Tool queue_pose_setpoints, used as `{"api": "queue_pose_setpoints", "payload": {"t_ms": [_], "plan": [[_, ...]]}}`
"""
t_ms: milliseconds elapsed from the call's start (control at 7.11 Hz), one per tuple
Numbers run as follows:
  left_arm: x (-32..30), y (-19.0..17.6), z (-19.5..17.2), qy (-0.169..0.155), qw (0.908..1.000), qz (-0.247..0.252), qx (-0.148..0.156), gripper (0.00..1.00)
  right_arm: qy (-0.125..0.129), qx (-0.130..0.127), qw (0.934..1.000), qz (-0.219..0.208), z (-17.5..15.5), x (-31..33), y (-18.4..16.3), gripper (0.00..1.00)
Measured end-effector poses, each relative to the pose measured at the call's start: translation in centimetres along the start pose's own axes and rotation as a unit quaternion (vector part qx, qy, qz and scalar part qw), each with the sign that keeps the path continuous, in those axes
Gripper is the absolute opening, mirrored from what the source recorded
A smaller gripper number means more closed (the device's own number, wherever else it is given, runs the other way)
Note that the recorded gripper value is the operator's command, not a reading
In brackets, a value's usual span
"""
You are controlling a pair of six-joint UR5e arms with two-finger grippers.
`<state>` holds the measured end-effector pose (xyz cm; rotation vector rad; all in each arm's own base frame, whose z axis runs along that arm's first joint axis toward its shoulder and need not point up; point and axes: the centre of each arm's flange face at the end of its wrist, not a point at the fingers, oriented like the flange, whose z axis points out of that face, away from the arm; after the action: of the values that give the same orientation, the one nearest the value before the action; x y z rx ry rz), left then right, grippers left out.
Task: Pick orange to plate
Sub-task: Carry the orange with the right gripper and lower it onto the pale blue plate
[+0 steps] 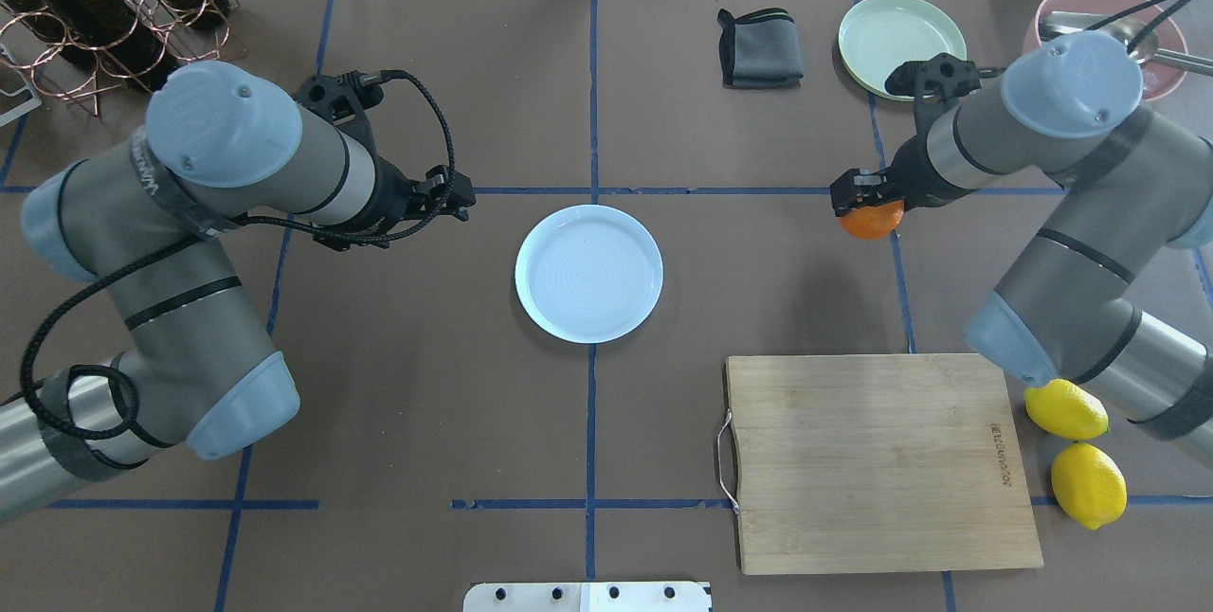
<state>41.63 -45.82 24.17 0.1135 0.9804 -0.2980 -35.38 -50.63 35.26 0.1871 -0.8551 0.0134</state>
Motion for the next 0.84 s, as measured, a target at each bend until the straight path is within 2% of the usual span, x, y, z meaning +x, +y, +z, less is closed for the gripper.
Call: {"api": "queue_pose_setpoints", "payload": {"t_ms": [281,562,844], "plan": [[-3.0,-2.2,-2.2,-0.017,0.9980,0.060,-0.001,1.00,-0.001,-0.010,0.9995,0.029,-0.9,-9.8,-0.4,0.00],[-6.9,-6.0,-4.5,-0.065,0.9918,0.110,-0.011,1.00,0.001,-0.002,0.9990,0.045,1.0,-17.9,1.3,0.00],[-10.8,-7.0,-5.3,-0.100,0.9835,0.149,-0.022,1.00,0.015,0.000,0.9991,0.040,3.9,-24.0,2.1,0.00]]}}
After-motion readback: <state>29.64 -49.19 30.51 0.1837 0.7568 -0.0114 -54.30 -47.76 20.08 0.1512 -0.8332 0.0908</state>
